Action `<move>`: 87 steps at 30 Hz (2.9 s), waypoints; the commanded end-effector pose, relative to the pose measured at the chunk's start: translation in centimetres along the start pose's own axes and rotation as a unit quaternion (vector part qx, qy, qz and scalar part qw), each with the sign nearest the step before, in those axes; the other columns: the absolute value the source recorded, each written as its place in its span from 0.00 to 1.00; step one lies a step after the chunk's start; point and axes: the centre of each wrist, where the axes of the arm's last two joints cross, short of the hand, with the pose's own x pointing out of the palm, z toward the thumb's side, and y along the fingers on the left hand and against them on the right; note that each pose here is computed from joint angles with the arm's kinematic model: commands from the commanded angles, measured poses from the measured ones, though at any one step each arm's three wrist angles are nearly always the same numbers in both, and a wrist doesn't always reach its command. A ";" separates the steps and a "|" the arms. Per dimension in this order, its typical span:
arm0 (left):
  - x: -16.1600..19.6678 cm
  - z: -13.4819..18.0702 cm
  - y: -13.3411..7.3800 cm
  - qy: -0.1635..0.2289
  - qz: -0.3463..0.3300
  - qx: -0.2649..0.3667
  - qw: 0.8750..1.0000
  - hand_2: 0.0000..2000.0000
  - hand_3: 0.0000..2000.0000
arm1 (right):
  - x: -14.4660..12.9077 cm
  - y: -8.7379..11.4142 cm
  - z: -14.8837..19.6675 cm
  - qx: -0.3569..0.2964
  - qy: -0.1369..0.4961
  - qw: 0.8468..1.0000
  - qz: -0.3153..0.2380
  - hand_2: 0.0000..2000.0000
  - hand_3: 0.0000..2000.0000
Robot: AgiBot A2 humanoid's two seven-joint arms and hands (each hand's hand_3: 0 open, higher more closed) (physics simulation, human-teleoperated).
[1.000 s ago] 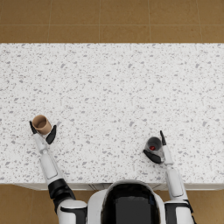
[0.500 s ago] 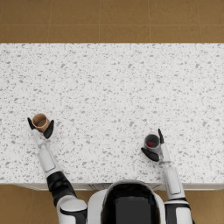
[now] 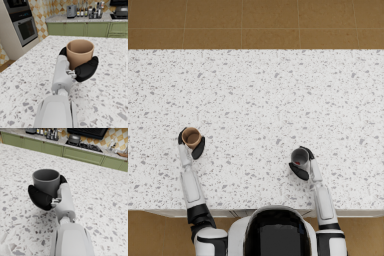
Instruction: Pick up two cups and pour the berry on the right into the cup on the left
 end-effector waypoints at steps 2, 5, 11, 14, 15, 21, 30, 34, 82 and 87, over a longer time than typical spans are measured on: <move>4.4 4.0 -1.7 0.011 -0.084 0.081 0.993 1.00 0.64 | 0.0 -2.3 4.2 -0.084 -0.005 0.996 -0.006 1.00 0.64; 6.2 4.7 -2.5 0.010 -0.118 0.097 0.988 1.00 0.64 | 0.1 -3.7 5.2 -0.103 -0.011 0.995 -0.007 1.00 0.64; 9.4 6.1 -3.0 0.001 -0.172 0.124 0.977 1.00 0.64 | -0.1 -6.1 7.4 -0.139 -0.021 0.990 -0.014 1.00 0.64; 10.6 6.2 -2.7 -0.004 -0.188 0.124 0.974 1.00 0.64 | -0.1 -7.8 8.6 -0.154 -0.027 0.988 -0.016 1.00 0.64; 11.1 6.3 -2.6 -0.006 -0.193 0.123 0.974 1.00 0.64 | 0.1 -8.4 8.8 -0.153 -0.030 0.988 -0.014 1.00 0.64; 12.7 6.2 -2.5 0.019 -0.210 0.125 0.970 1.00 0.64 | 1.3 -10.1 10.0 -0.164 -0.004 0.986 0.003 1.00 0.64; 16.0 6.3 -3.3 0.091 -0.251 0.146 0.953 1.00 0.64 | 2.2 -10.8 14.5 -0.229 0.133 0.964 -0.013 1.00 0.64; 16.5 6.1 -3.2 0.091 -0.255 0.142 0.952 1.00 0.64 | 2.6 -10.9 16.1 -0.251 0.192 0.948 -0.027 1.00 0.64; 17.6 4.7 -2.8 0.064 -0.248 0.105 0.961 1.00 0.64 | 6.0 -9.7 19.1 -0.228 0.792 0.528 -0.204 1.00 0.64; 17.7 4.1 -2.9 0.065 -0.250 0.095 0.961 1.00 0.64 | 6.2 -9.6 18.4 -0.220 0.802 0.519 -0.197 1.00 0.64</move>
